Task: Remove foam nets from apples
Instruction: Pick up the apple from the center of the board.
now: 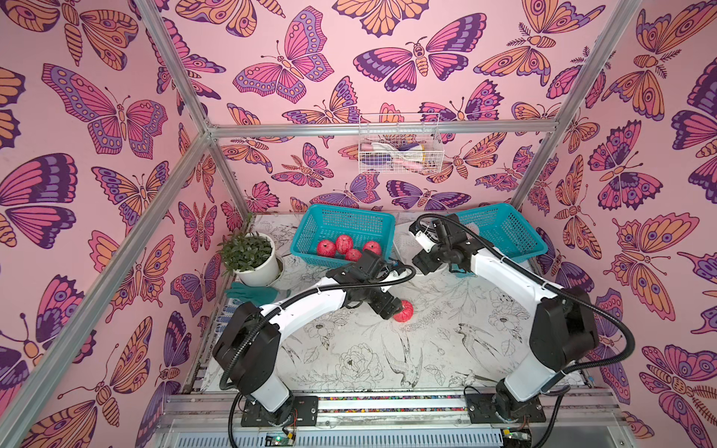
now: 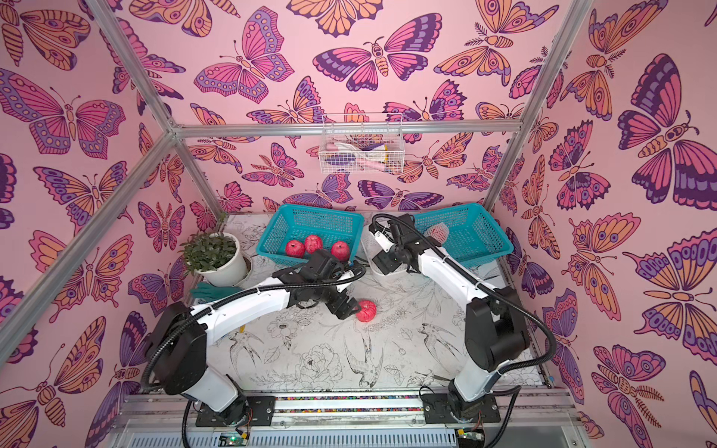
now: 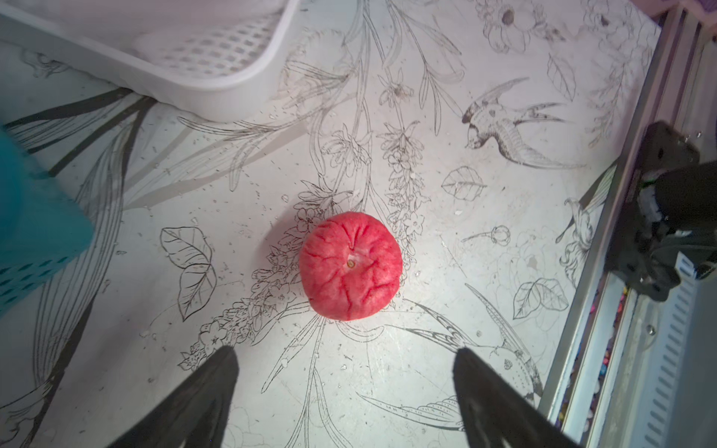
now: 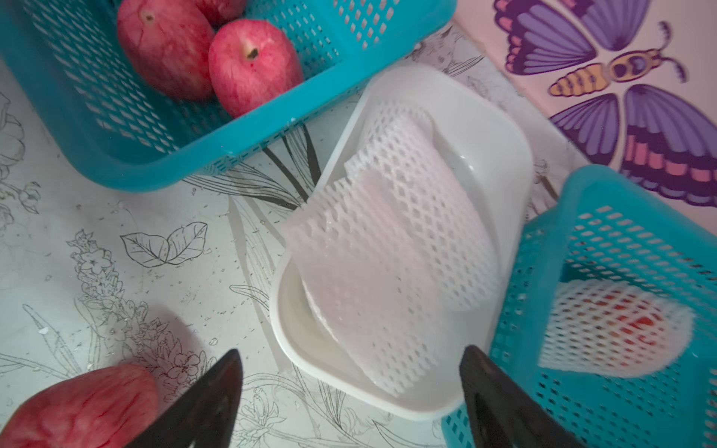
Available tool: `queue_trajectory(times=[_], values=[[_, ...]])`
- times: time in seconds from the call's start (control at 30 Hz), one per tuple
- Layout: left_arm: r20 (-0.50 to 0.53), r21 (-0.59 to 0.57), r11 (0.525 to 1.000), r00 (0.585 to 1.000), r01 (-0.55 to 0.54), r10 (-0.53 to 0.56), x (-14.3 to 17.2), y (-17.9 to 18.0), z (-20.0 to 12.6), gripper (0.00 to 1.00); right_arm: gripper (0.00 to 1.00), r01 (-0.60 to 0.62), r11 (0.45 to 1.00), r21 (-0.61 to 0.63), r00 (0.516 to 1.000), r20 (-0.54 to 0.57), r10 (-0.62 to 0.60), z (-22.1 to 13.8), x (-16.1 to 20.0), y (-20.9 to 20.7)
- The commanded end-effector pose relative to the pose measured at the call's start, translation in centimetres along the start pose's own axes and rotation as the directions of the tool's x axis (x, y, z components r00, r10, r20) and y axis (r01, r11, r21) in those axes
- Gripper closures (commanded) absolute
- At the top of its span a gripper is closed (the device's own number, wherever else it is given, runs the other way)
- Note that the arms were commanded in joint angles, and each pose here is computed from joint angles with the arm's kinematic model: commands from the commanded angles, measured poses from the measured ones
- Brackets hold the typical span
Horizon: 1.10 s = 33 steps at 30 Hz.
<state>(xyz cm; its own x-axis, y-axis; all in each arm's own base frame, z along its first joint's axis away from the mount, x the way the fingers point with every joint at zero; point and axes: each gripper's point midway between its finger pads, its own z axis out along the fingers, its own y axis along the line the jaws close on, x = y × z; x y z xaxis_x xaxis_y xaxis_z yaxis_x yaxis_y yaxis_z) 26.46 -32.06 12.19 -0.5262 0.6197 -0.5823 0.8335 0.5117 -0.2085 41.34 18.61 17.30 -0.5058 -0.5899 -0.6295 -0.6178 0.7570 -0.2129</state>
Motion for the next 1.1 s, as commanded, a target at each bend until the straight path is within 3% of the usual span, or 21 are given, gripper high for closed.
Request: queue_trajectory(times=[0.0,0.17,0.37,0.7,1.07], values=[[-0.057,0.071,0.997,0.998,-0.027,0.031,0.9,-1.5,1.3,0.00,0.10,-0.094,0.988,0.124,0.996,0.015,0.093,-2.2,0.8,-2.5],[-0.131,0.092,0.995,0.990,-0.042,0.054,1.5,-1.9,3.4,0.00,0.04,-0.216,0.955,0.204,0.976,0.082,0.203,-5.5,3.7,-4.6],[-0.176,0.076,0.996,0.983,-0.037,0.050,1.2,-1.1,5.1,0.00,0.01,-0.265,0.931,0.250,0.964,0.106,0.246,-8.1,6.9,-5.0],[-0.229,0.031,0.999,0.973,-0.015,0.022,1.4,0.2,6.9,0.01,0.01,-0.279,0.929,0.243,0.960,0.103,0.261,-8.4,8.8,-4.4],[-0.236,0.063,0.998,0.971,-0.029,0.043,1.4,-0.1,7.5,0.20,0.01,-0.283,0.937,0.204,0.959,0.085,0.271,-7.2,9.0,-3.9]])
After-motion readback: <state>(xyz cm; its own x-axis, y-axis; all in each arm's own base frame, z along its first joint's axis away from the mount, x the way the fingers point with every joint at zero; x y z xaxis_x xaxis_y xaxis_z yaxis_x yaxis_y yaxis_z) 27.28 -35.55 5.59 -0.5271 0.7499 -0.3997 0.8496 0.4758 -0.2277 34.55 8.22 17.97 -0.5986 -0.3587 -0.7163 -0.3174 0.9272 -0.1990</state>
